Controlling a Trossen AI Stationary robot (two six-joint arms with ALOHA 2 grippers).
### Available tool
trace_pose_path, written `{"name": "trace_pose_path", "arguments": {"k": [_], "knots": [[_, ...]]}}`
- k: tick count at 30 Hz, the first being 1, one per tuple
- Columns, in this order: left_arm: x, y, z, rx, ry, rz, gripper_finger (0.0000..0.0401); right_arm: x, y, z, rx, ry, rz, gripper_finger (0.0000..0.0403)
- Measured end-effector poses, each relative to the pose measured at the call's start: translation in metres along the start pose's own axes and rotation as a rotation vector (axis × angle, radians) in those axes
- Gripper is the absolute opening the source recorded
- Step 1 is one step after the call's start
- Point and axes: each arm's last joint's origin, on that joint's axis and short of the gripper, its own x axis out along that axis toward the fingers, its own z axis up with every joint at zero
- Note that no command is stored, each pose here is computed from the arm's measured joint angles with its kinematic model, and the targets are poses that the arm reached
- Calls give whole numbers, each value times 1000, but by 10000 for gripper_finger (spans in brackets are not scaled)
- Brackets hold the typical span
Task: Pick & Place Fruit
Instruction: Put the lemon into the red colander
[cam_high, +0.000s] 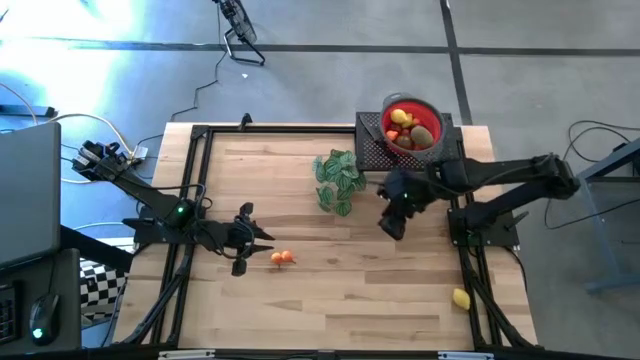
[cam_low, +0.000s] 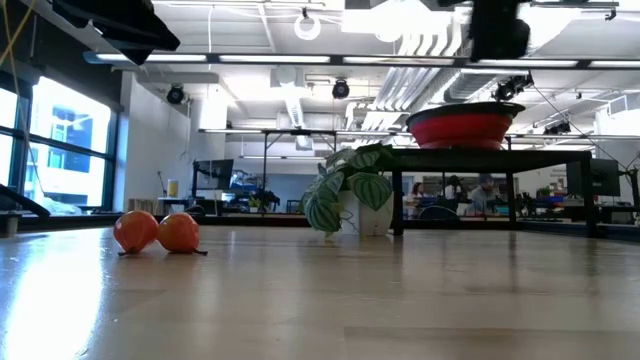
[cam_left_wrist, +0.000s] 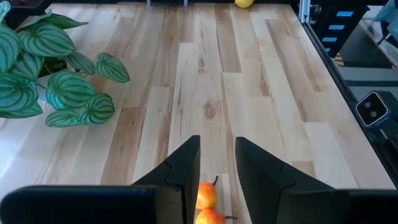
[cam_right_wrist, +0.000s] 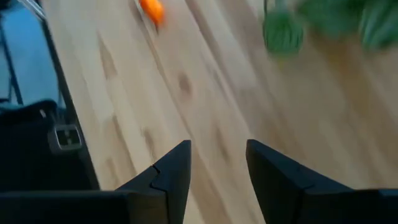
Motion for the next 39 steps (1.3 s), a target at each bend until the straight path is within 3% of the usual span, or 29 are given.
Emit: {"name": "trace_pose_path", "arguments": {"k": [4, 9, 20, 27, 39], "knots": [[0, 0, 0, 1, 1, 0, 99, 1, 9, -18, 60, 92, -35, 148], [0, 0, -1, 3, 6, 2, 99, 1, 19, -35, 128, 99, -120, 148], [0, 0, -1, 3, 6, 2, 99, 8, 27, -64, 423, 140, -333, 148], [0, 0, -1, 3, 6, 2, 99, 39, 37, -80, 459, 303, -488, 148], [0, 0, -1, 3, 7, 2, 99, 79, 65, -124, 559, 539, -637, 147]]}}
